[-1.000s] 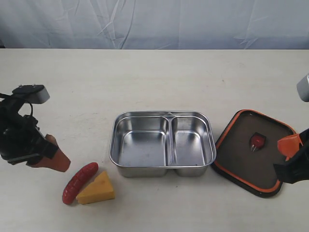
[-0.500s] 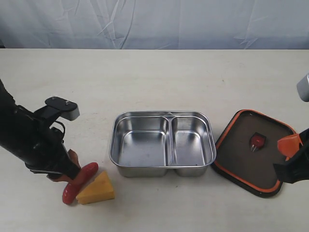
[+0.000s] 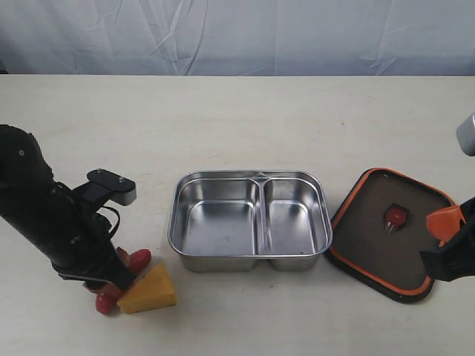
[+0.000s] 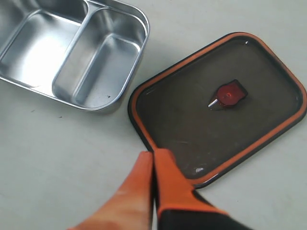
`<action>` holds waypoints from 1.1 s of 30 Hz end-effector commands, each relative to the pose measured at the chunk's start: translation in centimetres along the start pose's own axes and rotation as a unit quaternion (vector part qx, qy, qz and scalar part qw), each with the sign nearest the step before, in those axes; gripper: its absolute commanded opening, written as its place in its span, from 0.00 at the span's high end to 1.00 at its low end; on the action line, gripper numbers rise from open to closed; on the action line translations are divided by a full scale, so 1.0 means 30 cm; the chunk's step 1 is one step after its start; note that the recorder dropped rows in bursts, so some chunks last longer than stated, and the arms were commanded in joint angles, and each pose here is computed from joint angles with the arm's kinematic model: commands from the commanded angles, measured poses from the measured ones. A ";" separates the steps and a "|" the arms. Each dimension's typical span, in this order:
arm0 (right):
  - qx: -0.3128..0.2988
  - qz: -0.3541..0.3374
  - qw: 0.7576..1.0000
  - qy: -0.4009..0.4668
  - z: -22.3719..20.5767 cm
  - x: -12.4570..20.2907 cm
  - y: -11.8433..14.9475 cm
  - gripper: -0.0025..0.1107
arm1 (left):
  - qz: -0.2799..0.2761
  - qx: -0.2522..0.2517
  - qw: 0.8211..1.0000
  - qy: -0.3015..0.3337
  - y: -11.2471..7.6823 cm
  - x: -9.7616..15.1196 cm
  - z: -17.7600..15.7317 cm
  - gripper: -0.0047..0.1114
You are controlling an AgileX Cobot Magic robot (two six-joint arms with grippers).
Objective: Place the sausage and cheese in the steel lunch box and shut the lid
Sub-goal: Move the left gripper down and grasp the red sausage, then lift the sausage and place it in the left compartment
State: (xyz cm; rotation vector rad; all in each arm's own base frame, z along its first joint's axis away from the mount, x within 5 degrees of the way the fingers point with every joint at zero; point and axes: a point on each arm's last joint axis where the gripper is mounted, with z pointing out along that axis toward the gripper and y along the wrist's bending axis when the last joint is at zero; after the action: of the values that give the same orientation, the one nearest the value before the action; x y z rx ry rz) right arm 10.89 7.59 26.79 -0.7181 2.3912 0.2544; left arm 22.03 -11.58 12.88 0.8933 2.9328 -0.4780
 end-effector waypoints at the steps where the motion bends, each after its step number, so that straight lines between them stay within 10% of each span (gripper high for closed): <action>1: 0.002 -0.002 1.000 -0.008 -0.002 -0.002 -0.002 0.98 | -0.006 -0.002 1.000 -0.003 0.001 -0.009 0.017 0.53; 10: 0.002 -0.002 1.000 -0.008 -0.002 -0.002 -0.002 0.98 | -0.035 0.000 0.999 0.000 0.005 -0.011 0.033 0.96; 20: 0.003 -0.003 1.000 -0.008 -0.002 -0.002 -0.002 0.98 | -0.010 0.014 1.000 0.000 -0.024 -0.021 -0.037 0.96; 33: 0.004 -0.003 1.000 -0.008 -0.002 -0.002 -0.003 0.98 | 0.033 -0.025 0.985 -0.166 -0.102 -0.089 -0.340 0.96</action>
State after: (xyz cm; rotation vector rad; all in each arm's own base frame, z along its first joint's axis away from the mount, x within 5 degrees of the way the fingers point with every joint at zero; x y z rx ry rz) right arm 10.90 7.60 26.80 -0.7176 2.3895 0.2551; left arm 23.09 -11.60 22.02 0.7915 2.6846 -0.4124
